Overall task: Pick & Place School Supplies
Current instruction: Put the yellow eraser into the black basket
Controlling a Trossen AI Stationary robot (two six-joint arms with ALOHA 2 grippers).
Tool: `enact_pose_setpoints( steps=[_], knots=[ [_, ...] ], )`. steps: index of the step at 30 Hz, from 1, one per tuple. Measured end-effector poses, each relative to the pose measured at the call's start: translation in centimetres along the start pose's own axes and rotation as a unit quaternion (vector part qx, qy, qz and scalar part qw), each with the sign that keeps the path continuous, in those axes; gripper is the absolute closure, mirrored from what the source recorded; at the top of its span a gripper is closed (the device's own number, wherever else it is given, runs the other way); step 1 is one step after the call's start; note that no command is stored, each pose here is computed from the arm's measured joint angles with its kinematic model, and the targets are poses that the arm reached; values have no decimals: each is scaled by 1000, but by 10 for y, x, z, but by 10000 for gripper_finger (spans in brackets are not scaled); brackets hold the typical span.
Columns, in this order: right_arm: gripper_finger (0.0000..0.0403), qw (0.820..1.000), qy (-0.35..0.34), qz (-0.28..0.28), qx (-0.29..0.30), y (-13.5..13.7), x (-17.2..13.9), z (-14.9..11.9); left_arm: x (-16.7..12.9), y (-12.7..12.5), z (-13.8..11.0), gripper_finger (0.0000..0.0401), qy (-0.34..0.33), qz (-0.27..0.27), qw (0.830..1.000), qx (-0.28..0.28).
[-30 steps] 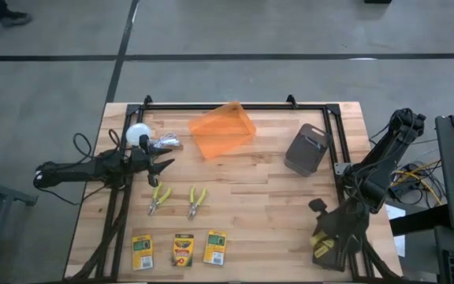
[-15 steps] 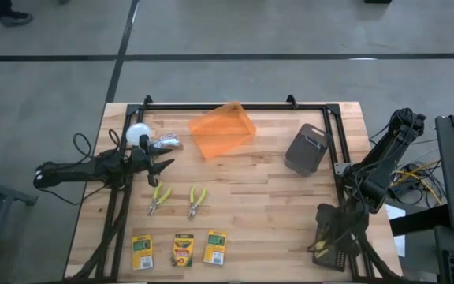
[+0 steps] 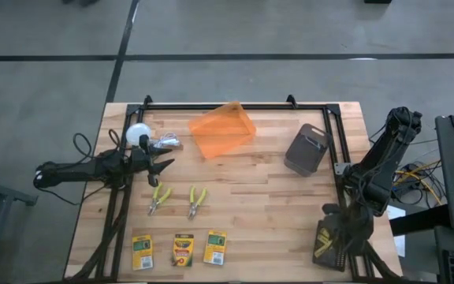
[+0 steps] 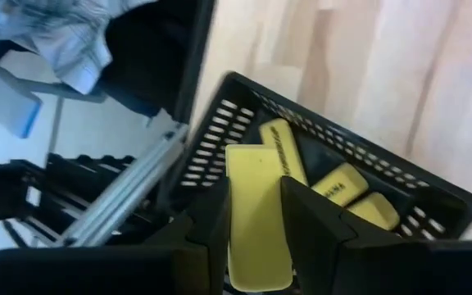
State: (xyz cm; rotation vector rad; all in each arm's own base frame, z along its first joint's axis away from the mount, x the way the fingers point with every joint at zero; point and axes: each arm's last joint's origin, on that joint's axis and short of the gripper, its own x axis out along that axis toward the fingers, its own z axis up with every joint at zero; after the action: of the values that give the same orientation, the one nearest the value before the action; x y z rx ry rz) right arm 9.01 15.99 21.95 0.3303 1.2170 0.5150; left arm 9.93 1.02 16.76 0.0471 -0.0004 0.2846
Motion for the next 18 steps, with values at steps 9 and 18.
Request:
enact_pose_setpoints(
  steps=[9, 18],
  knots=[
    [307, 999, 24, -33, 6, -16, 11, -11, 0, 0, 0, 222, 0, 0, 1000, 0],
    [307, 999, 28, -39, 14, -30, 25, -20, 0, 0, 0, 222, 0, 0, 1000, 0]
  ],
)
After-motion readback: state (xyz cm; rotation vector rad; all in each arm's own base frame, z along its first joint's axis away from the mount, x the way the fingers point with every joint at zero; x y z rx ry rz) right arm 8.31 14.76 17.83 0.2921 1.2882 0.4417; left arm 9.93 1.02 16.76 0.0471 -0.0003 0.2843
